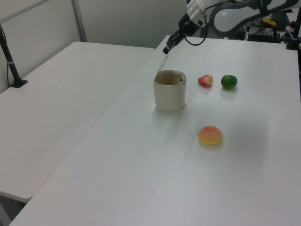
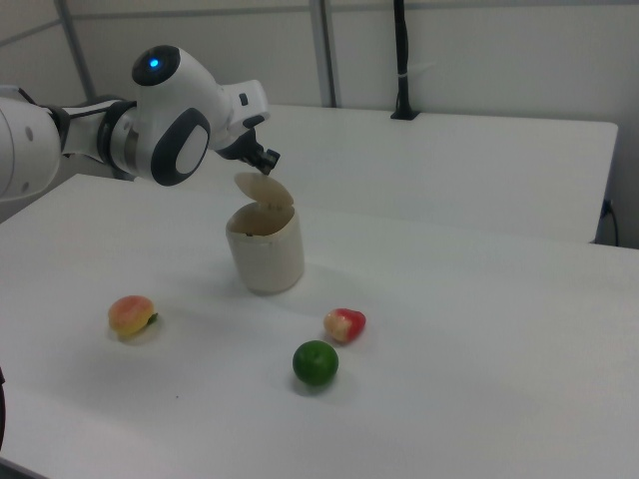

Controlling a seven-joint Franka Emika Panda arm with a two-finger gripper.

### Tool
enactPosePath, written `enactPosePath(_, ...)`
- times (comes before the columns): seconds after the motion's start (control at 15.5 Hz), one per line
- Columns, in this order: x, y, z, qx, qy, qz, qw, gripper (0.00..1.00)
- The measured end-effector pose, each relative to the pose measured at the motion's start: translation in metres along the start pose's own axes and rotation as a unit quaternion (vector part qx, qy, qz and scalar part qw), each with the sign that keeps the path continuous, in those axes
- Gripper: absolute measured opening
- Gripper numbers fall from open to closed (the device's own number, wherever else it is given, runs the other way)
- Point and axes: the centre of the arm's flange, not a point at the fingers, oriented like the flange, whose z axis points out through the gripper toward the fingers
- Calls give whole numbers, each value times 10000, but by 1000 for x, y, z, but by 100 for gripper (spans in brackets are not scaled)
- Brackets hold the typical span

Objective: Close garbage bin
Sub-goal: 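Push the open lid over and down onto the bin rim with the gripper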

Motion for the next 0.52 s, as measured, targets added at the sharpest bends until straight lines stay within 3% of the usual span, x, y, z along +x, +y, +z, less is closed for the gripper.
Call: enactPosePath(0.52,-19,4,1,-36,-1066,-222,9941,1)
